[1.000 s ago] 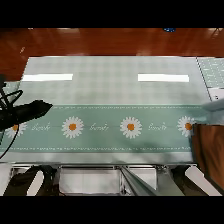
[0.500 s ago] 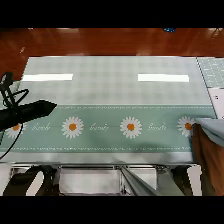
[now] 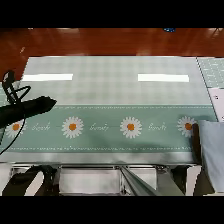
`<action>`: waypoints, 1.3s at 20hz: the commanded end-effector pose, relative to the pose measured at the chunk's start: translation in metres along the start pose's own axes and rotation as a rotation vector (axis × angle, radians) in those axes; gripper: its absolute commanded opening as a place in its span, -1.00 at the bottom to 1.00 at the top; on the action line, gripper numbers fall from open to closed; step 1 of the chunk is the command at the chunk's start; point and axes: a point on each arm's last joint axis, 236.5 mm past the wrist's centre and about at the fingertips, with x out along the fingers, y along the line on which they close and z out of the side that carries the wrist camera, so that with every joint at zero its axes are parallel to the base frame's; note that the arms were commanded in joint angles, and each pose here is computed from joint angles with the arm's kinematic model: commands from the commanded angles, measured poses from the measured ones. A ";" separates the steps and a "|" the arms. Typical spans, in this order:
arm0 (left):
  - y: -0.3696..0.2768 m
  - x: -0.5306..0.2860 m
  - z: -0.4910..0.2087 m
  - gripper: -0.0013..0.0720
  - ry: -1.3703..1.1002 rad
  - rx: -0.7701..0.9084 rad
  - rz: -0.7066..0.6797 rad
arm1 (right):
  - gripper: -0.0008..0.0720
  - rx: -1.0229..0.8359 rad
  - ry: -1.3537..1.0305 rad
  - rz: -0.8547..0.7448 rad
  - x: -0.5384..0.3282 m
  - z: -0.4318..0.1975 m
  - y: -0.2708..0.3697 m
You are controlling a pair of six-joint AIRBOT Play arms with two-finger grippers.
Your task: Fold the shirts.
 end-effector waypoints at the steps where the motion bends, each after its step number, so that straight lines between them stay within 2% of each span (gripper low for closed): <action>1: -0.009 0.002 0.025 -0.91 -0.059 -0.039 -0.032 | -0.68 -0.069 -0.052 0.371 -0.014 0.020 0.087; 2: -0.018 -0.002 0.039 -0.91 -0.076 -0.017 -0.051 | -0.91 -0.116 -0.069 0.600 -0.038 0.025 0.139; 3: -0.030 -0.007 0.054 -0.91 -0.086 -0.001 -0.072 | -0.92 -0.163 -0.075 0.805 -0.067 0.026 0.186; 4: -0.045 -0.011 0.071 -0.91 -0.092 0.038 -0.093 | -0.92 -0.222 -0.073 0.939 -0.091 0.021 0.221; 7: -0.110 -0.015 0.109 -0.91 -0.048 0.186 -0.187 | -0.92 -0.567 -0.090 1.064 -0.121 -0.038 0.309; 9: -0.132 0.003 0.109 -0.91 0.036 0.257 -0.160 | -0.92 -0.828 -0.114 1.021 -0.111 -0.102 0.352; 10: -0.135 0.015 0.102 -0.92 0.081 0.263 -0.124 | -0.92 -0.971 -0.126 0.947 -0.094 -0.135 0.362; 11: -0.132 0.028 0.092 -0.92 0.118 0.275 -0.087 | -0.92 -1.122 -0.147 0.817 -0.066 -0.161 0.365; 14: -0.080 0.055 0.051 -0.91 0.269 0.317 0.111 | -0.92 -1.292 -0.180 0.319 0.021 -0.164 0.346; 15: -0.062 0.057 0.043 -0.91 0.302 0.295 0.166 | -0.92 -1.343 -0.160 0.254 0.038 -0.168 0.346; 18: -0.044 0.060 0.027 -0.91 0.351 0.265 0.204 | -0.92 -1.371 -0.108 0.234 0.059 -0.179 0.353; 26: -0.042 0.058 0.022 -0.91 0.376 0.265 0.208 | -0.92 -1.362 -0.121 0.217 0.061 -0.175 0.354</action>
